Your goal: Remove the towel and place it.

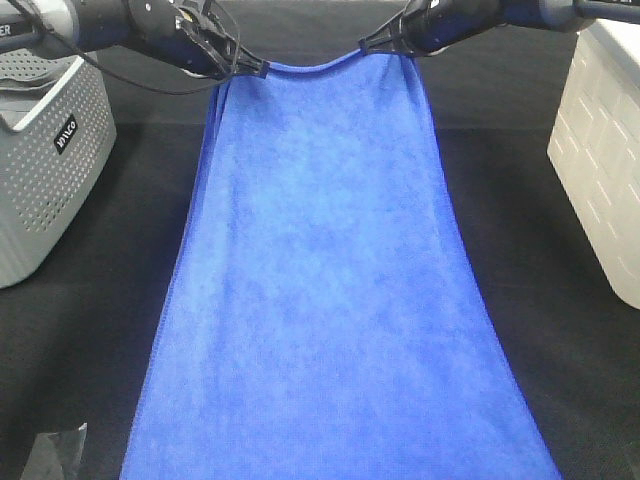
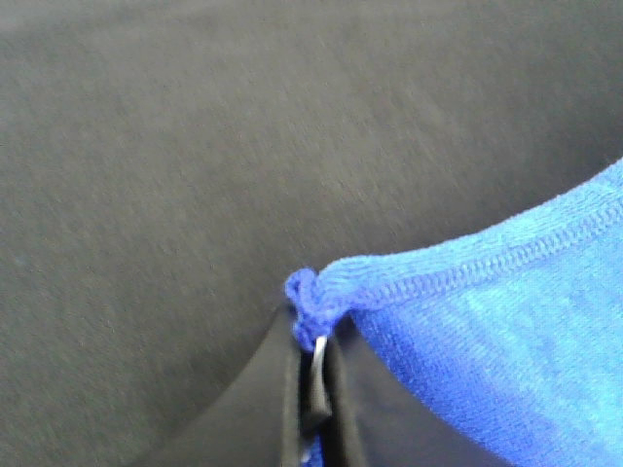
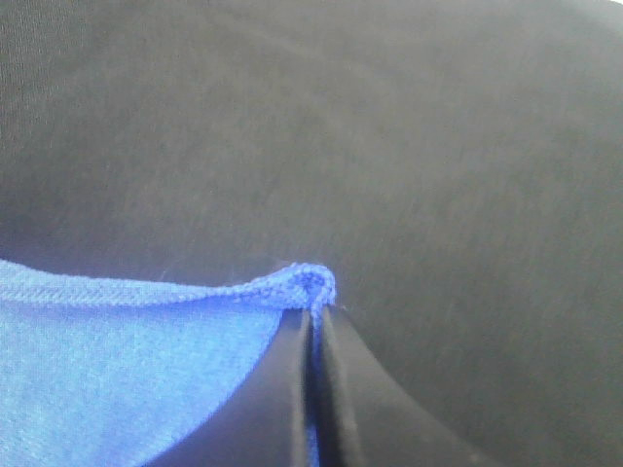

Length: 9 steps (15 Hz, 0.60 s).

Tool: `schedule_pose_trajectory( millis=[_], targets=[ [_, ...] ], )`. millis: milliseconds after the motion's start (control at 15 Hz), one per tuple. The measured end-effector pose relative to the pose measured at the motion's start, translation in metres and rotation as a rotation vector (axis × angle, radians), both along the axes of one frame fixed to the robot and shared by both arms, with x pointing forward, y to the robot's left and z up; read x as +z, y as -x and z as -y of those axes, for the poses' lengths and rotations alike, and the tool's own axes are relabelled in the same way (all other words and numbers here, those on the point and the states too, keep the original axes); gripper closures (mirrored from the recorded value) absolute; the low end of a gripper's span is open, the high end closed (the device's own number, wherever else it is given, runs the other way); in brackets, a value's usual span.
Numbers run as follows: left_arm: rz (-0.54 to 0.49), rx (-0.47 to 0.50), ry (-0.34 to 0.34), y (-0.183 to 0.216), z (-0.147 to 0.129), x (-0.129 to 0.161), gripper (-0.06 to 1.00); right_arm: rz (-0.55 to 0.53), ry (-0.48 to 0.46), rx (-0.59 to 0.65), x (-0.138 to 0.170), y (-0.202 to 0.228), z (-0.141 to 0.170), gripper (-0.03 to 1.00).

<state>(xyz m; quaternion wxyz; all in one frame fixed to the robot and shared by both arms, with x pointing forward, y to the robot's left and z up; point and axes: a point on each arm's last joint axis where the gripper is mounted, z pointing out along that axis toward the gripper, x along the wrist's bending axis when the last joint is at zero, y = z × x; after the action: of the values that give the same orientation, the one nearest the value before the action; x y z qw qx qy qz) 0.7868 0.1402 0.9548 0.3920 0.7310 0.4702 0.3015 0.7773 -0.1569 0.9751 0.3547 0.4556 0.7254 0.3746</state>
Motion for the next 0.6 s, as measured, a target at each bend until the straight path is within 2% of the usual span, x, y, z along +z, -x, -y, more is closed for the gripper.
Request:
schedule_pose_trajectory(
  millis=[267,600],
  targets=[
    [0.079,0.016,0.013,-0.005,0.000,0.002,0.92,0.053,-0.003,0.006,0.005,-0.002,0.000,0.94],
    [0.053,0.019,0.004,-0.008,0.000,-0.023,0.92,0.055,0.005,-0.012,-0.004,-0.007,0.011,0.94]
  ],
)
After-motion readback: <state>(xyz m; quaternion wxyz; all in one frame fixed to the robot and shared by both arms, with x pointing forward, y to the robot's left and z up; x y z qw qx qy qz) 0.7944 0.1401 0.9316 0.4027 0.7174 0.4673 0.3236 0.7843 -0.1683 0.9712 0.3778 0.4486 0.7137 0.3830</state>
